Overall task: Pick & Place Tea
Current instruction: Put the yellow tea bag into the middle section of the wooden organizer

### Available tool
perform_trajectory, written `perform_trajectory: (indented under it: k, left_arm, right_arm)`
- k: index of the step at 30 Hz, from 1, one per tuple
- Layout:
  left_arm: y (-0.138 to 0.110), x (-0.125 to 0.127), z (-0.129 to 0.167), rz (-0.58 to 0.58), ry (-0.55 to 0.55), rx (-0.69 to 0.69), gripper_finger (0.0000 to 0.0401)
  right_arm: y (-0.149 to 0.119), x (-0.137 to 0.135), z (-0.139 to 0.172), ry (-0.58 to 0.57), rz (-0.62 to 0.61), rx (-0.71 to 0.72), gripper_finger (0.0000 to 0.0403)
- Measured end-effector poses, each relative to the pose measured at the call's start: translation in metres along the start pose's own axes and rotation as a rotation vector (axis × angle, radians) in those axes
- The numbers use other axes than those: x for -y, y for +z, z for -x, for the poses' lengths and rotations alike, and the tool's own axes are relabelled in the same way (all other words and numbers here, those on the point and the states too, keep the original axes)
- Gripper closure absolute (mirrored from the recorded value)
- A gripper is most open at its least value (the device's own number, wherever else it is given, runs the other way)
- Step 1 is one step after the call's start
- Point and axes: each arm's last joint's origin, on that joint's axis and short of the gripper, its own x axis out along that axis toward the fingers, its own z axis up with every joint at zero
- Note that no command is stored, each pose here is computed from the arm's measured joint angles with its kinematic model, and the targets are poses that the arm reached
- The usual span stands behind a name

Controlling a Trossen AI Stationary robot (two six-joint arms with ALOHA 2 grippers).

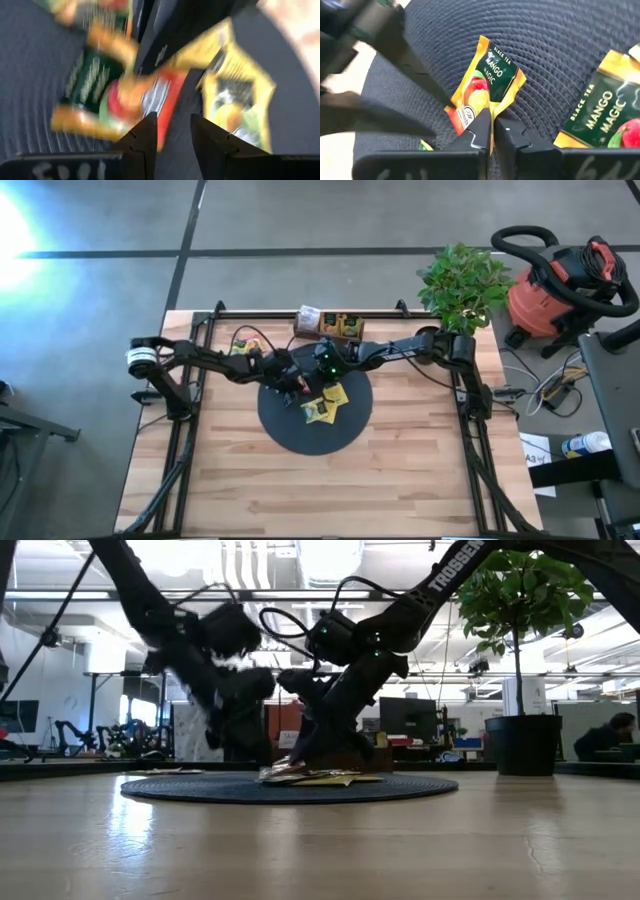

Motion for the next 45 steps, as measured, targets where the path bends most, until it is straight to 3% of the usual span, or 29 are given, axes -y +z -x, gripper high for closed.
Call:
perform_trajectory:
  k: [7,14,19,23,30,38,45]
  left_arm:
    - [0.03,0.012,0.044,0.042,0.029,0.059,0.0288]
    - [0.049,0.0,0.097,0.053,0.065,0.192,0.0288]
    - [0.047,-0.027,0.112,0.136,0.034,0.162,0.0288]
    - [0.044,-0.04,0.117,0.239,-0.021,0.123,0.0288]
    - [0.043,-0.039,0.116,0.228,-0.033,0.14,0.0288]
    - [0.04,-0.043,0.111,0.221,0.018,0.19,0.0288]
    - [0.044,-0.04,0.108,0.126,-0.087,0.354,0.0288]
  right_arm:
    - [0.008,-0.012,0.02,0.01,0.16,0.059,0.0394]
    - [0.008,-0.037,0.05,0.04,0.565,0.099,0.0394]
    - [0.001,-0.052,0.06,0.005,0.781,0.128,0.0394]
    - [0.003,-0.05,0.062,-0.09,0.688,0.164,0.0394]
    - [0.017,-0.044,0.067,-0.079,0.427,0.26,0.0394]
    - [0.029,-0.047,0.084,-0.047,0.398,0.339,0.0394]
    - [0.035,-0.056,0.096,0.017,0.369,0.413,0.0394]
